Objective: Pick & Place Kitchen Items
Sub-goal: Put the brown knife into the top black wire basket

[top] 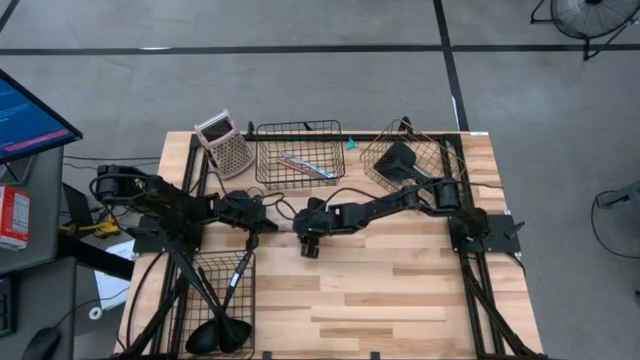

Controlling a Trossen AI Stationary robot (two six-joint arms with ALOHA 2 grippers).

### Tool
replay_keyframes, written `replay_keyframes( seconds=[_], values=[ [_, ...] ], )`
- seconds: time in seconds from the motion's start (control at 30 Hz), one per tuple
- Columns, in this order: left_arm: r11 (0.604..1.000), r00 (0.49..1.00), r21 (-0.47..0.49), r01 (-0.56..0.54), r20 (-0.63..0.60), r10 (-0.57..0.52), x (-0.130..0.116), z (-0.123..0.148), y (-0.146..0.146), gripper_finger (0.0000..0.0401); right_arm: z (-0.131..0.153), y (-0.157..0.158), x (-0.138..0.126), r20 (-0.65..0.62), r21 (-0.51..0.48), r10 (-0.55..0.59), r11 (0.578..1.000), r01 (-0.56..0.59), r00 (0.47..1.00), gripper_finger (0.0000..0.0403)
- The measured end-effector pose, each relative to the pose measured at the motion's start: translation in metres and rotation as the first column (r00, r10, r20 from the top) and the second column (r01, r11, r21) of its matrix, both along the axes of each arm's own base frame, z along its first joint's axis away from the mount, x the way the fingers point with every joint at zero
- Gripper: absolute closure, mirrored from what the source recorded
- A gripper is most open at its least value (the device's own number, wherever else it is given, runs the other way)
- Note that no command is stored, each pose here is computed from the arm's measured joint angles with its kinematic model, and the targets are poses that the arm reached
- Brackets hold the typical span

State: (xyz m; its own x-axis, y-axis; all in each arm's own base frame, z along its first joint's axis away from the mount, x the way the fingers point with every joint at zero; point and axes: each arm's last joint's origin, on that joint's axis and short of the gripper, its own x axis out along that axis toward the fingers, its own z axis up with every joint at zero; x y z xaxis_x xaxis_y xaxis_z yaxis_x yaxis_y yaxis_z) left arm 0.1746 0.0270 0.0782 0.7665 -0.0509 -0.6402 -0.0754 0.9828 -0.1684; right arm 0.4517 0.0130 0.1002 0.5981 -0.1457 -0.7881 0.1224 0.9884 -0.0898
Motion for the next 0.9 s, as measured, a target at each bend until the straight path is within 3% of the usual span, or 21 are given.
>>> replay_keyframes(
  seconds=[0.3,0.43,0.57,0.9],
  values=[
    [1.0,1.0,0.005,-0.003,0.007,0.003,0.0,0.001,0.001,0.04,-0.01,-0.007,-0.001,-0.033,-0.009,-0.059,0.998,0.059,0.998,0.0389],
    [1.0,1.0,0.022,0.005,0.018,-0.006,0.001,0.001,0.001,0.0396,-0.01,-0.009,-0.001,-0.027,0.009,-0.09,0.996,0.09,0.996,0.038],
    [0.997,0.999,0.074,0.034,0.034,-0.036,0.002,0.002,0.001,0.0377,-0.01,-0.009,-0.001,-0.024,0.032,-0.077,0.996,0.078,0.997,0.0396],
    [0.992,0.999,0.116,0.046,-0.017,-0.045,0.002,-0.008,0.001,0.0275,-0.009,-0.006,0.001,0.007,0.055,-0.09,0.994,0.09,0.996,0.0399]
  ],
)
